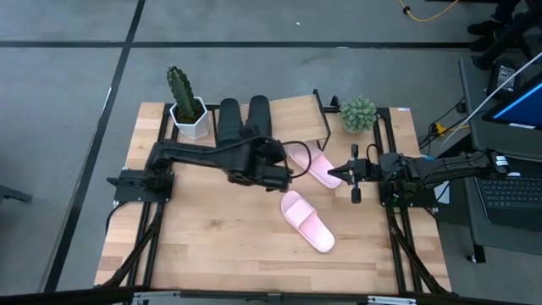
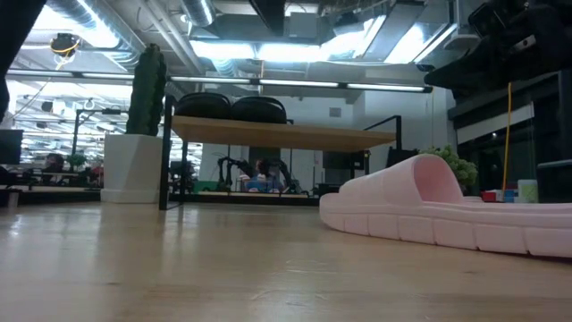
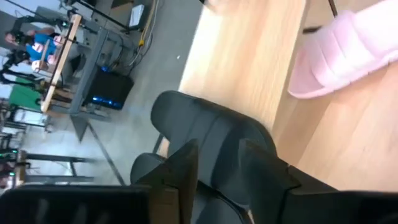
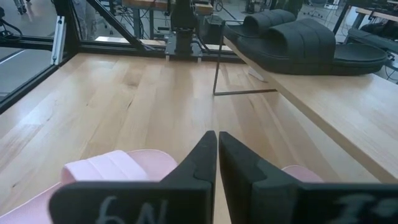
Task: Pick and place slides into the shelf
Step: Put the black slide on the shelf
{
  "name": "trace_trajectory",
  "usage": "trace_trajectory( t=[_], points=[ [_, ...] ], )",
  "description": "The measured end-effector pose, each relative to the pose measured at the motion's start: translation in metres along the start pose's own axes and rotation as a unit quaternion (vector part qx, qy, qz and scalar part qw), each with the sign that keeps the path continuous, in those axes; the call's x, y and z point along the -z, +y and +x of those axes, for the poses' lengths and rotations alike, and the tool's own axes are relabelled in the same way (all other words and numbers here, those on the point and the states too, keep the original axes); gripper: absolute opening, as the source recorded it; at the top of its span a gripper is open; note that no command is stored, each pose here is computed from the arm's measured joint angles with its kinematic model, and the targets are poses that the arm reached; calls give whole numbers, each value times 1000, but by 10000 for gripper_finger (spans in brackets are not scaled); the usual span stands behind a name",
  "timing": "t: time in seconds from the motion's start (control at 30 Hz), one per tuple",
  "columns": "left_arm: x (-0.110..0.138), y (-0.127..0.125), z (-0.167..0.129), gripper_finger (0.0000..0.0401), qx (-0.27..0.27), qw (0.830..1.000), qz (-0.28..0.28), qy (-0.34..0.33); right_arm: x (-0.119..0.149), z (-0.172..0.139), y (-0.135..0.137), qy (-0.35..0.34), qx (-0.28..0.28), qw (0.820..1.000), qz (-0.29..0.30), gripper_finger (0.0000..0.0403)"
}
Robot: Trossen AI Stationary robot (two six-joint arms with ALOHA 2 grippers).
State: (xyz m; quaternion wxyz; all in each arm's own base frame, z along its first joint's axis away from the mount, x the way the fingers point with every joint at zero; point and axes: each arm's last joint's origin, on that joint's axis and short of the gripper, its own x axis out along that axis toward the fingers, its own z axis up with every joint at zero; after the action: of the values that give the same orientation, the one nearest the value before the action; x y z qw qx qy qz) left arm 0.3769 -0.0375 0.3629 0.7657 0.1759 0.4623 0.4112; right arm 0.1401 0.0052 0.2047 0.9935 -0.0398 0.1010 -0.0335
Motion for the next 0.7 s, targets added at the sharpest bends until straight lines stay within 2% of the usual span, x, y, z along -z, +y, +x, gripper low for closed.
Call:
trace_trajectory(
  t=[0.17,0.3,0.57,0.7],
  points=[
    [6,13,-25,52,16,999,-32,-29,0,0,0,-2,0,1000,-2,21],
    [8,17,-34,9,21,999,-24,-39,-1,0,0,-3,0,1000,-2,21],
    [9,18,-35,2,35,999,-23,-35,-1,0,0,-3,0,1000,0,21],
    [13,17,-47,1,55,997,-35,-44,-1,0,0,-3,0,1000,0,21]
  ],
)
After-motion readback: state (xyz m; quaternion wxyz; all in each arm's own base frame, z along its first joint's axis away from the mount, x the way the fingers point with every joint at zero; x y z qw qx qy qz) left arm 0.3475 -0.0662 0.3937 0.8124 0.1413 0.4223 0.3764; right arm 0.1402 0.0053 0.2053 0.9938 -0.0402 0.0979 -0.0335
